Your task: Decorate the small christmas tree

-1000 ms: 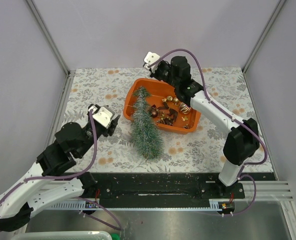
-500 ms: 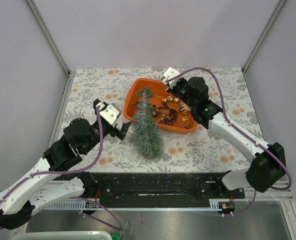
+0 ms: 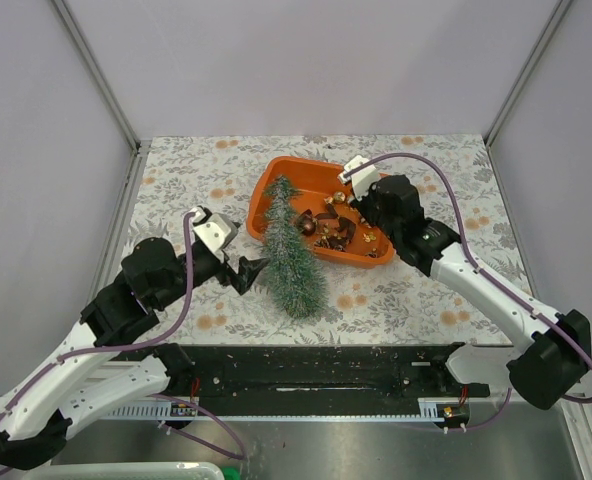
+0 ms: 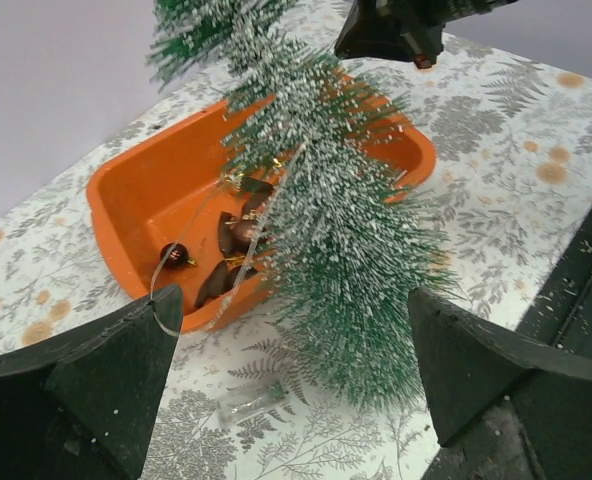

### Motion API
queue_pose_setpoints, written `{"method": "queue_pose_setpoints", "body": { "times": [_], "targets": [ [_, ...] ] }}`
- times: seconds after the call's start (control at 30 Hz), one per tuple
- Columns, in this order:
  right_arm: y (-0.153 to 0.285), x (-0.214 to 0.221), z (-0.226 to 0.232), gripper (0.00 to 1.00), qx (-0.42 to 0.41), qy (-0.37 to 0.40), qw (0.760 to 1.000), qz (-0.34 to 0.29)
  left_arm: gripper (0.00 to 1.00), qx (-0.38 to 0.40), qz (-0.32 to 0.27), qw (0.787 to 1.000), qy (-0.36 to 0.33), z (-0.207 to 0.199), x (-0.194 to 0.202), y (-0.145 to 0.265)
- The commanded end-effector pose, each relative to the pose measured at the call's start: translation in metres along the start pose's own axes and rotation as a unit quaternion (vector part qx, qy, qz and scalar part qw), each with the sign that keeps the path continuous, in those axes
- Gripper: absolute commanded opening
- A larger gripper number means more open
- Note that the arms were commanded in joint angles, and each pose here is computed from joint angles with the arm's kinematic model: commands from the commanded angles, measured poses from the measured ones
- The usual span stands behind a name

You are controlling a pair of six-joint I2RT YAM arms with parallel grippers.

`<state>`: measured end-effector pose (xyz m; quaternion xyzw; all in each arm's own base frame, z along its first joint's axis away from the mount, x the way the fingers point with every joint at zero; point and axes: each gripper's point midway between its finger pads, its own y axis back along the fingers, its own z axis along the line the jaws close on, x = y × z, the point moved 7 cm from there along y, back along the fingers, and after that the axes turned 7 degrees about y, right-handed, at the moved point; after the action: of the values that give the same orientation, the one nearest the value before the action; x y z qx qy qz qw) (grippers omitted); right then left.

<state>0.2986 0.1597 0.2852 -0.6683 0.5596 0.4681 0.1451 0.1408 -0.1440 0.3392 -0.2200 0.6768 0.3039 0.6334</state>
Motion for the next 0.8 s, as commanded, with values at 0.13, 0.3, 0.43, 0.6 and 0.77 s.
{"method": "queue_pose_setpoints", "body": {
  "times": [0.13, 0.3, 0.43, 0.6, 0.77],
  "targets": [
    [0.016, 0.043, -0.001, 0.00, 0.050, 0.006, 0.991, 0.125, 0.99, 0.007, -0.078, 0.997, 0.001, -0.001, -0.030, 0.009],
    [0.023, 0.056, 0.001, 0.00, 0.058, -0.002, 0.980, 0.188, 0.99, -0.003, -0.115, 0.993, 0.012, 0.001, -0.051, 0.018],
    [0.027, 0.050, 0.001, 0.00, 0.045, -0.018, 0.984, 0.169, 0.99, 0.027, -0.149, 0.988, 0.017, -0.006, -0.053, 0.023],
    [0.035, 0.044, -0.002, 0.00, 0.046, -0.036, 0.985, 0.163, 0.99, -0.061, -0.211, 0.975, 0.030, 0.014, -0.048, 0.020],
    [0.048, 0.052, 0.005, 0.00, 0.021, -0.042, 0.977, 0.208, 0.99, -0.039, -0.137, 0.990, 0.021, 0.009, -0.025, 0.009]
  ]
}}
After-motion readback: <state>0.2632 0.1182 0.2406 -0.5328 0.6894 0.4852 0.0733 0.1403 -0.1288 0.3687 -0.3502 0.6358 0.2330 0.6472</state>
